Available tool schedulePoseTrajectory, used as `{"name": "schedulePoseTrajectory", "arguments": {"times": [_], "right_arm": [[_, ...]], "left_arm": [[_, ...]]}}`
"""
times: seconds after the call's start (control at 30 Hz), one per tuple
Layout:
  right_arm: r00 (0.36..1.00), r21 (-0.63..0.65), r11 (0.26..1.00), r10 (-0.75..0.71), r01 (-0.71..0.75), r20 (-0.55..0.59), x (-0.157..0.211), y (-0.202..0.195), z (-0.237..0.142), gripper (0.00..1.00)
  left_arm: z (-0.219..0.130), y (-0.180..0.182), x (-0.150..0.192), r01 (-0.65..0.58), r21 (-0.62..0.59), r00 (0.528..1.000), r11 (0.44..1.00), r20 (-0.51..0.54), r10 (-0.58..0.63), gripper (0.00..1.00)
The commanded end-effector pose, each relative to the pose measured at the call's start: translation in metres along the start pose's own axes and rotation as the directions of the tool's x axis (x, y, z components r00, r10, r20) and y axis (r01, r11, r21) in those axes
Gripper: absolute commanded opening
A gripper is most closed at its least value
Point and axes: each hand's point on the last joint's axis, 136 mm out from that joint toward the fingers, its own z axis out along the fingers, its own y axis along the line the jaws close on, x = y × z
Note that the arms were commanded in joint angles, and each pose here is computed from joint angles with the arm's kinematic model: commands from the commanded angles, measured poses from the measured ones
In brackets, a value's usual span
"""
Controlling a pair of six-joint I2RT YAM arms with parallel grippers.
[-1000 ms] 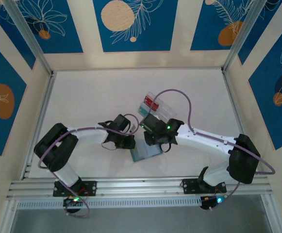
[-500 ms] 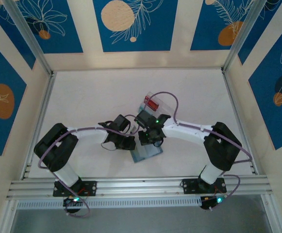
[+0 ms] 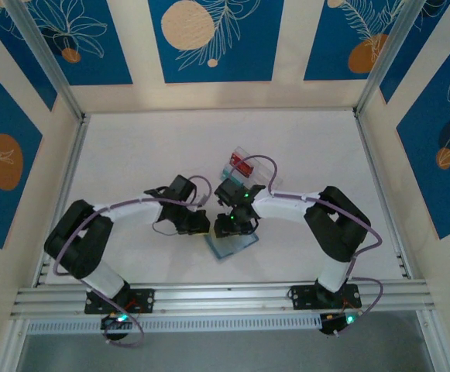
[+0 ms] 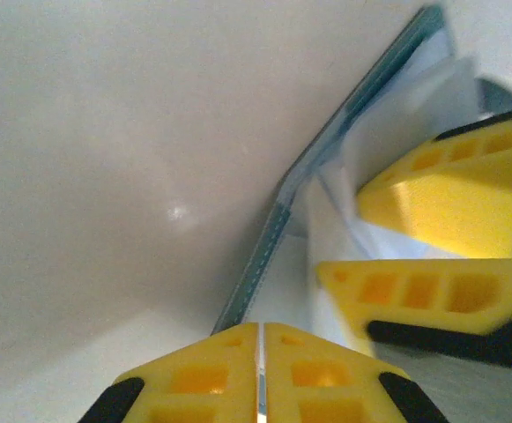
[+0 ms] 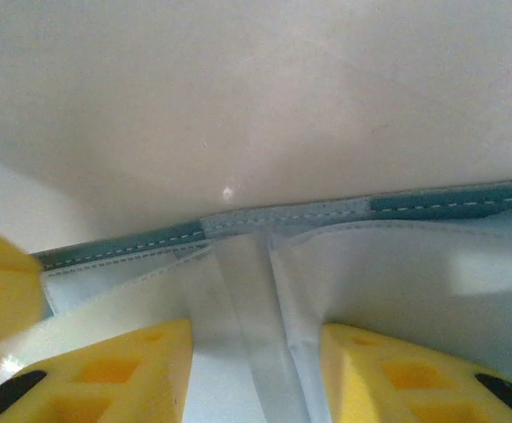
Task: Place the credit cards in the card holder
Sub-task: Flip over the card slot in the card holder.
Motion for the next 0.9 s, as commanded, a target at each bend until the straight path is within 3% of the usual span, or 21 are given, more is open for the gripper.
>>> {"name": "schedulePoseTrajectory", "arguments": {"times": [0.0,0.13,0.5,0.87], "right_arm": [[0.997,0.028,0.998,0.062,-0.061,-0.049,0.005,-0.019,0.018,0.47],[0.991,0.042,0.991,0.127,-0.125,-0.046,0.002,-0.029,0.019,0.47],[0.925,-0.045,0.925,0.378,-0.377,0.027,-0.019,-0.011,0.025,0.37],[0.901,0.004,0.904,0.426,-0.428,0.085,-0.019,-0.005,0.021,0.35]], "left_arm": [[-0.021,-0.005,0.002,0.032,0.011,0.999,0.999,0.017,-0.032,0.11],[-0.038,-0.007,-0.003,0.023,-0.039,0.998,0.999,0.052,-0.021,0.13],[-0.030,-0.026,-0.015,0.022,0.036,0.999,0.999,0.029,-0.023,0.13],[0.002,-0.011,-0.001,0.036,-0.004,0.999,0.999,-0.037,-0.036,0.12]]}}
